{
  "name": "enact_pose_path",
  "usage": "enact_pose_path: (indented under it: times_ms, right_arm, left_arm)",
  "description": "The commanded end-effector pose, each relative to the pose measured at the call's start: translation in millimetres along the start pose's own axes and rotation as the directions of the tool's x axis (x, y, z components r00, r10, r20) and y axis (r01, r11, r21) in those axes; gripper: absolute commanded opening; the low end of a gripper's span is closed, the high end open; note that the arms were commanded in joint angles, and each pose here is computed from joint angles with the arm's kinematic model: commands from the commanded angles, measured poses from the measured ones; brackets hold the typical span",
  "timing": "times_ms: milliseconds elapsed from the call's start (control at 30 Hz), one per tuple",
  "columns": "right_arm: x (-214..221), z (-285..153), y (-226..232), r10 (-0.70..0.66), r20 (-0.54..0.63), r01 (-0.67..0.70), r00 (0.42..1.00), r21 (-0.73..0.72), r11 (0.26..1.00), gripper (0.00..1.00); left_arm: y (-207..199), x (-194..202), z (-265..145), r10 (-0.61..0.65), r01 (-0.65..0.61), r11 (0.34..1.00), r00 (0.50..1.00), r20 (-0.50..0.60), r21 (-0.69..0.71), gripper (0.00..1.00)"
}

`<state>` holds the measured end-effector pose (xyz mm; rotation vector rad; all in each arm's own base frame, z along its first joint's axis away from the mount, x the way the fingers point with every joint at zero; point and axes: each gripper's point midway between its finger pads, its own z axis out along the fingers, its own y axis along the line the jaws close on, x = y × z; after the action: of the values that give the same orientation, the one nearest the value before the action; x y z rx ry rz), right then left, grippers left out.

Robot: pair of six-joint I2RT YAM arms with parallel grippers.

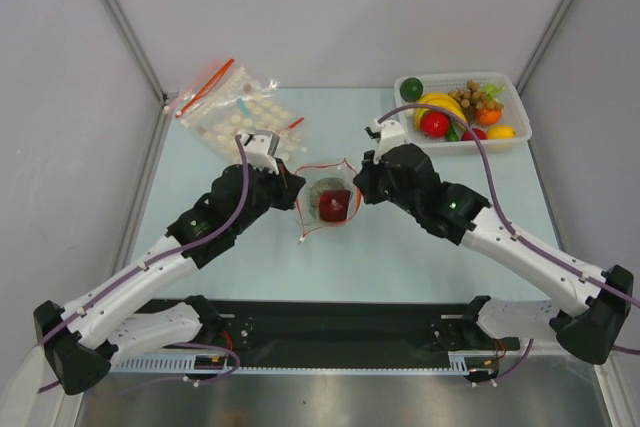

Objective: Place the food in the zip-top bag and seal the zipper
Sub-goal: Adjust the zipper food storage bag at the center of the board.

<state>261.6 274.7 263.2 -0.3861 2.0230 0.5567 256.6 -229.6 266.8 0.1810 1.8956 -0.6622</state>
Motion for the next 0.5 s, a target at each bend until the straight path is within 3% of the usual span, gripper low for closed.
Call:
enact_pose_path:
  times_ms: [0,100,167,200,233,333,467]
  right_arm:
    - [-23,-9,-18,0.067,0.108,-0.070,0.992,0.024,0.997,0.00]
    - [-24,-5,-27,0.106,0.102,-0.107,0.989,-0.001,0.994,0.05]
    - [-21,-1,-30,0.121,0.074,-0.119,0.990,-0.030,0.992,0.14]
    - [-21,0,-29,0.123,0.067,-0.120,0.990,-0.041,0.992,0.21]
    - [-19,2,-28,0.125,0.058,-0.122,0.991,-0.051,0.991,0.37]
    - [-20,1,-30,0.122,0.068,-0.119,0.990,-0.050,0.992,0.59]
    - [-30,-8,-38,0.132,0.126,-0.126,0.983,-0.056,0.990,0.60]
  left_arm:
    - [-15,-24,-5,0.021,-0.024,0.999,0.998,0.067,0.047,0.00]
    - [-5,-31,-13,0.030,-0.030,1.000,0.994,0.101,-0.006,0.00]
    - [-1,-38,-19,0.031,-0.027,0.999,0.990,0.136,-0.028,0.00]
    - [1,-38,-21,0.032,-0.027,0.999,0.989,0.142,-0.035,0.00]
    - [3,-40,-22,0.034,-0.028,0.999,0.988,0.150,-0.044,0.00]
    - [2,-40,-22,0.035,-0.028,0.999,0.987,0.158,-0.041,0.00]
    - [-2,-34,-15,0.039,-0.036,0.999,0.990,0.134,-0.025,0.00]
